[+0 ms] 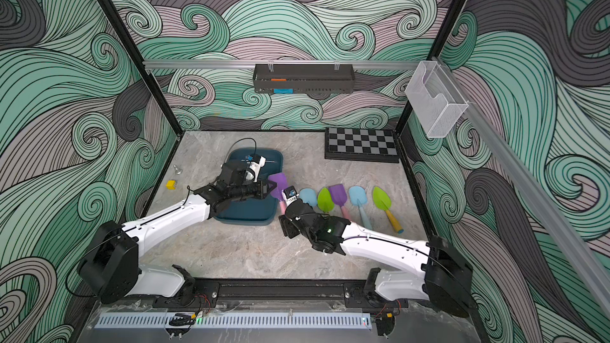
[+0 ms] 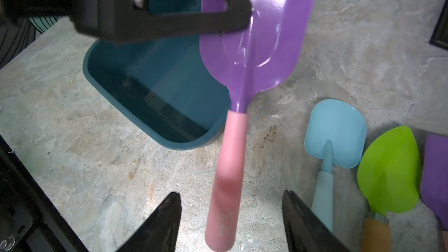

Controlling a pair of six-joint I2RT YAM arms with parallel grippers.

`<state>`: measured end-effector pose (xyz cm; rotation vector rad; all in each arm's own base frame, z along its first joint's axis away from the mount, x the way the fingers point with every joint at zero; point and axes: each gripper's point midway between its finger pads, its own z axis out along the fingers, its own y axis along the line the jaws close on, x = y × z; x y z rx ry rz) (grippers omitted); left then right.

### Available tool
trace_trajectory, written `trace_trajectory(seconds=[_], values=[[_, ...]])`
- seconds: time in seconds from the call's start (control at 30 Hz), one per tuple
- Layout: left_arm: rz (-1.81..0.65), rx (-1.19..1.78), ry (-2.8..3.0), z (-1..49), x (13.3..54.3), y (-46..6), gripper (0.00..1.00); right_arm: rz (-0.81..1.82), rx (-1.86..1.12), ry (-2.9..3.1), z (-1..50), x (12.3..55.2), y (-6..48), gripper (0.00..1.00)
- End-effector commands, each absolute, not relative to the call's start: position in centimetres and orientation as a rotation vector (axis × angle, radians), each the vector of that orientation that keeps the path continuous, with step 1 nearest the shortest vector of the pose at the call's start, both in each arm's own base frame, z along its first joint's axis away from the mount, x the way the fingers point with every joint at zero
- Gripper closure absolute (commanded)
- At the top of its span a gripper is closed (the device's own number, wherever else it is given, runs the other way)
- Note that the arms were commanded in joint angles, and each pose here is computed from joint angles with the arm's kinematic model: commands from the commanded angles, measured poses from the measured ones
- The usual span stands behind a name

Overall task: Put the shovel into the storage box
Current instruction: Pick up the shovel from the center of the board, then place the shovel in the storage box.

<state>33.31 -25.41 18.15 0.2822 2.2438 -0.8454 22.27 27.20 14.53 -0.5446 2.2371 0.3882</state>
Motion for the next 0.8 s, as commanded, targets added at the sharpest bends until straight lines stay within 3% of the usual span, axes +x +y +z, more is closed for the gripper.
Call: trace_trajectory(seconds=[0.0, 0.1, 0.27, 0.53, 0.77], values=[[-0.762, 0.305, 2.156, 22.9, 35.7, -22.5, 0.99, 0.326, -0.482, 2.235, 14.1, 22.8, 25.0, 0.30], [-0.759, 0.359, 2.213, 23.2, 37.2, -20.4, 0.98, 0.317, -0.419, 2.289, 12.6, 23.1, 23.0, 0.30], [-0.696, 0.359, 2.422, 18.9, 39.6, -17.7, 0.97, 0.293, -0.352, 2.349, 10.6, 23.4, 20.5, 0.30], [-0.799, 0.365, 2.516, 12.5, 43.3, -19.0, 0.96, 0.281, -0.352, 2.378, 9.6, 23.3, 19.8, 0.30], [-0.977, 0.391, 2.550, 9.5, 43.7, -22.2, 0.93, 0.259, -0.339, 2.392, 9.0, 23.5, 19.4, 0.30]])
